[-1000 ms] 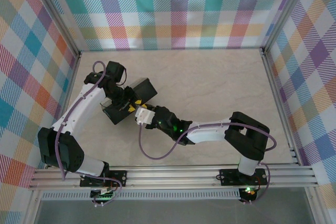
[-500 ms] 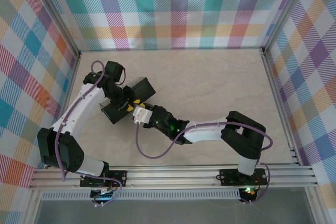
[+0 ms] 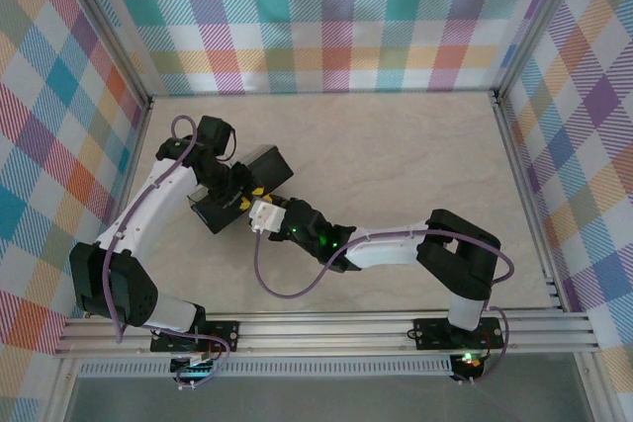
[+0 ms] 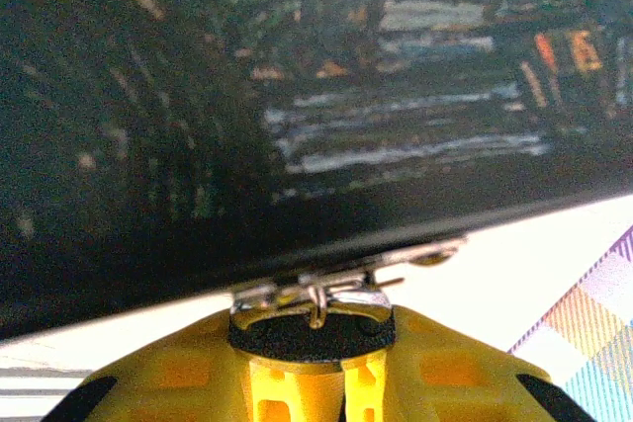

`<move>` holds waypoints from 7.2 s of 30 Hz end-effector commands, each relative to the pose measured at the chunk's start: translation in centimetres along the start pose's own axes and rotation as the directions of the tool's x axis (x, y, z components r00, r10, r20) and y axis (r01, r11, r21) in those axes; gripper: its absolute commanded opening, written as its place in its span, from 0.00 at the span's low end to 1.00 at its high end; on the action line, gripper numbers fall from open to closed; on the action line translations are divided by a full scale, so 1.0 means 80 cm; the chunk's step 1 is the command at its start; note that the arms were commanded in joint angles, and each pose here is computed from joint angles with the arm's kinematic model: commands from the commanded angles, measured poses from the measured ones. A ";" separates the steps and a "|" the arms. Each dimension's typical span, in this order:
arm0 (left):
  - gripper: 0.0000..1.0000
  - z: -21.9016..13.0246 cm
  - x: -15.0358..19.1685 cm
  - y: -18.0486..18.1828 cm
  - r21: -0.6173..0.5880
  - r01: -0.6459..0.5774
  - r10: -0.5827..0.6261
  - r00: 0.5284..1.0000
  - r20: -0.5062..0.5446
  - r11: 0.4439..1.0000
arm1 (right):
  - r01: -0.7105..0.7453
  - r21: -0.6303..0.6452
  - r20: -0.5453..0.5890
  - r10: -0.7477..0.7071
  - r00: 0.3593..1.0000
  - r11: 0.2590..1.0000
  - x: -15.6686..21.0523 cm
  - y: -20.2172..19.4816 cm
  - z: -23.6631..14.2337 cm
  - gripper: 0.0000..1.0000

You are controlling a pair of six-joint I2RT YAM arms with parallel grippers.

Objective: Unlock the padlock with the key

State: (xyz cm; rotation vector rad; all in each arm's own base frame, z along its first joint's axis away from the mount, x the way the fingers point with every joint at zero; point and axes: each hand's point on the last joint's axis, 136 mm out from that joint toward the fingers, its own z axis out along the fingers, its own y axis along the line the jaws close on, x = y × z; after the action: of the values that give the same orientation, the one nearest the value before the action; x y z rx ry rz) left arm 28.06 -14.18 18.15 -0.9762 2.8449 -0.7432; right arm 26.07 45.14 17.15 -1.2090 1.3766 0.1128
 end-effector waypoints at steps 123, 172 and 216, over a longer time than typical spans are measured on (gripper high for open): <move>0.00 -0.017 0.015 -0.018 0.052 -0.042 0.045 0.998 -0.047 0.998 | -0.822 -0.341 -0.239 0.803 0.545 0.456 -0.006 -0.012 -0.041 0.27; 0.00 -0.026 0.002 -0.024 0.089 -0.071 0.074 0.997 -0.033 0.993 | -0.965 -0.208 -0.350 0.934 -0.077 -0.158 -0.008 -0.025 -0.029 0.18; 0.00 -0.029 0.004 -0.029 0.114 -0.059 0.068 0.995 -0.074 0.992 | 0.440 -0.075 0.187 -0.420 0.888 0.895 -0.035 -0.020 -0.032 0.30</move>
State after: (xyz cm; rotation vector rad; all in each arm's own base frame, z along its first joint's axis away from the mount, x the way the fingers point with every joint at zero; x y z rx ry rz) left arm 27.98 -14.63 18.95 -0.9285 2.9086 -0.8501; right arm 24.97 42.96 18.95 -1.5654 1.0123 -0.0388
